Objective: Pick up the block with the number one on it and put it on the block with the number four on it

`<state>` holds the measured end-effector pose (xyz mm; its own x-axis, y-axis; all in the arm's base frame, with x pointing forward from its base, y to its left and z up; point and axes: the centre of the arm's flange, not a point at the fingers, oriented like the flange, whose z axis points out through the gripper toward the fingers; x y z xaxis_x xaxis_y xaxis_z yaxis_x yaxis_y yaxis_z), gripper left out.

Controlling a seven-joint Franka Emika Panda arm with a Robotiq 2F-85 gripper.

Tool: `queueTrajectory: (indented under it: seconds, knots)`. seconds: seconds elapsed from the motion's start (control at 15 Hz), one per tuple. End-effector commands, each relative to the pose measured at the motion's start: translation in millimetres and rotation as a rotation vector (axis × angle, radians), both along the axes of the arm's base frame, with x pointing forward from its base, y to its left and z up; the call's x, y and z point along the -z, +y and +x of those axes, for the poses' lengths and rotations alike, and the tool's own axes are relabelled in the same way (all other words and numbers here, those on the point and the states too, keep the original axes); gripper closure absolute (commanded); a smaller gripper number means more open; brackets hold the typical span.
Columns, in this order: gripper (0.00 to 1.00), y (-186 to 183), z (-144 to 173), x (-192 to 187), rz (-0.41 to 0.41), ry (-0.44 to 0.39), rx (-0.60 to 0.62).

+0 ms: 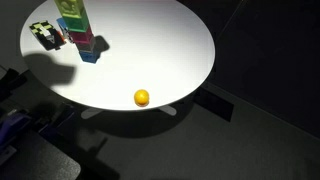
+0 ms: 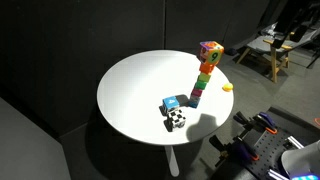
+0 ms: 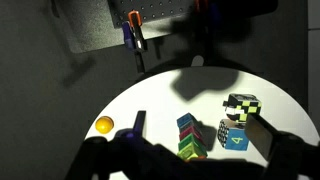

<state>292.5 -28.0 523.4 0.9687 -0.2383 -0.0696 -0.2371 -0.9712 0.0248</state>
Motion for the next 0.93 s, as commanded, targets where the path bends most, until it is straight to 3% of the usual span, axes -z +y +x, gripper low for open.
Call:
queueTrajectory:
  seconds: [0.0, 0.87]
  knots:
    - [0.00, 0.0, 0.0, 0.0, 0.000, 0.000, 0.000]
    - [0.00, -2.9, 13.5, 1.1, -0.004, -0.003, 0.027]
